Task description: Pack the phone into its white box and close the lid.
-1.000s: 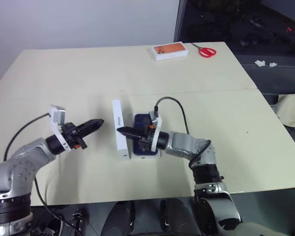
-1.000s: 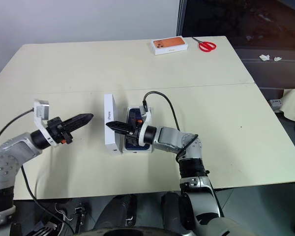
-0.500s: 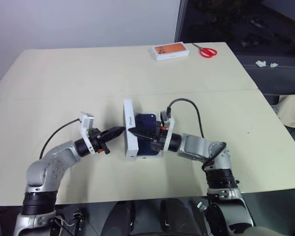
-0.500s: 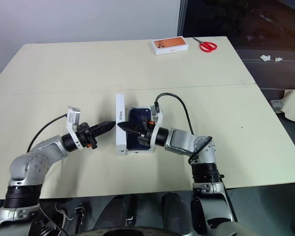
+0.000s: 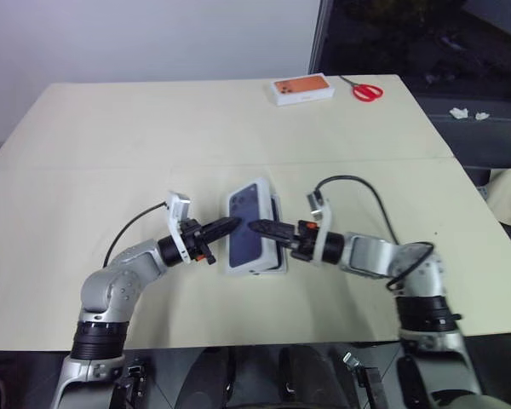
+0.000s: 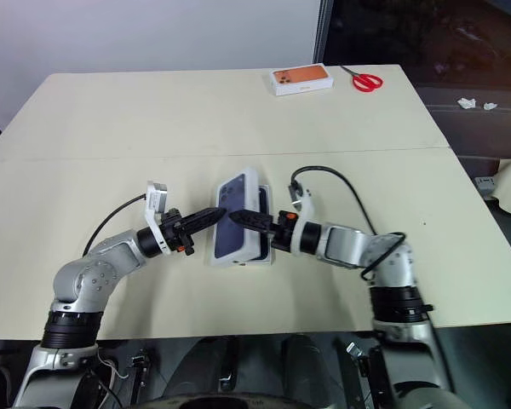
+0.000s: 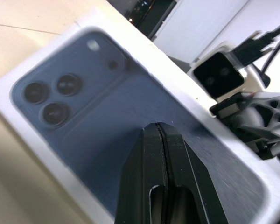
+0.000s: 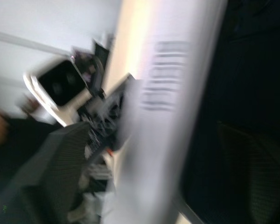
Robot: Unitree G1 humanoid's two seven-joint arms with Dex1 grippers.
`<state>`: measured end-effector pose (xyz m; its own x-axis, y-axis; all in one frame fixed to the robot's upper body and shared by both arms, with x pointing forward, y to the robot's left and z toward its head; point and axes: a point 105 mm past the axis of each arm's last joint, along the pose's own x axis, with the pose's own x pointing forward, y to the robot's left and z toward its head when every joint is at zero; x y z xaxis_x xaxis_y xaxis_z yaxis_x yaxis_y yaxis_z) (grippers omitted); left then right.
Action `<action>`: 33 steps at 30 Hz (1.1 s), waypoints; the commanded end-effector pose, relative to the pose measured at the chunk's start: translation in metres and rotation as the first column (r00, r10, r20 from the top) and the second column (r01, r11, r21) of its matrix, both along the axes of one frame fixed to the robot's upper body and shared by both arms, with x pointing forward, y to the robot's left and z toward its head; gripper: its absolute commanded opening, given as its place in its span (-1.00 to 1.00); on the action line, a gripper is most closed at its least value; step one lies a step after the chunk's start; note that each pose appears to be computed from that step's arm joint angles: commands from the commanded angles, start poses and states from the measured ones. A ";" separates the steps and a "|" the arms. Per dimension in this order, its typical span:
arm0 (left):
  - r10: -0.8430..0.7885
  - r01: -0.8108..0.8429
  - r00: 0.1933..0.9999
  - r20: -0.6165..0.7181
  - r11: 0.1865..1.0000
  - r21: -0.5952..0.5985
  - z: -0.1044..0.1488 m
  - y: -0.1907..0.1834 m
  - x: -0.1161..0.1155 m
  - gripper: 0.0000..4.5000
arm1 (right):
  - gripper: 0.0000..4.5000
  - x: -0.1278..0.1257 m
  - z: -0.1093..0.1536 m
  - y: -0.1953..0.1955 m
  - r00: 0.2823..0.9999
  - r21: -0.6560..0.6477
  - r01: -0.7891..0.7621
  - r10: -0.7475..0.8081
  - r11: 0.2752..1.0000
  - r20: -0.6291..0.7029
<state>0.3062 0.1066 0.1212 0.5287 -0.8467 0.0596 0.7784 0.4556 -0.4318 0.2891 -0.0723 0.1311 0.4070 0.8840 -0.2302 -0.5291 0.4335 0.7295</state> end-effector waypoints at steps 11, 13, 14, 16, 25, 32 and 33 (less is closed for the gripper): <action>-0.031 0.031 0.999 0.024 1.000 0.000 0.002 -0.013 0.003 -1.00 | 0.93 0.023 0.034 -0.047 0.893 -0.383 -0.011 0.181 0.924 0.411; -0.021 0.021 0.999 0.033 1.000 0.004 0.007 -0.007 0.003 -1.00 | 0.93 0.027 0.031 -0.040 0.841 -0.452 0.013 0.235 0.892 0.487; -0.013 0.012 0.999 0.038 1.000 0.011 0.009 -0.003 0.003 -1.00 | 0.83 0.027 0.030 -0.037 0.827 -0.456 0.015 0.245 0.890 0.505; 0.008 -0.010 0.999 0.036 0.999 0.034 0.012 0.009 0.002 -1.00 | 0.57 0.028 0.025 -0.030 0.809 -0.462 0.020 0.257 0.887 0.528; 0.081 -0.077 0.997 -0.011 0.979 0.189 -0.003 0.045 -0.004 -1.00 | -0.98 0.042 0.020 -0.021 0.649 -0.584 0.128 0.377 0.802 0.660; 0.109 -0.091 0.988 -0.110 0.984 0.155 -0.026 0.044 -0.002 -1.00 | -0.98 0.037 0.012 -0.011 0.618 -0.616 0.105 0.434 0.780 0.655; 0.106 -0.087 0.987 -0.124 0.985 0.148 -0.030 0.041 -0.003 -1.00 | -0.98 0.037 0.011 -0.011 0.617 -0.620 0.106 0.438 0.777 0.654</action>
<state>0.3043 0.1481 0.0924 0.6016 -0.7861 -0.1419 0.6712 0.5938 -0.4437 0.3274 -0.0871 0.1316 0.5208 0.7487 -0.4101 -0.8536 0.4531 -0.2569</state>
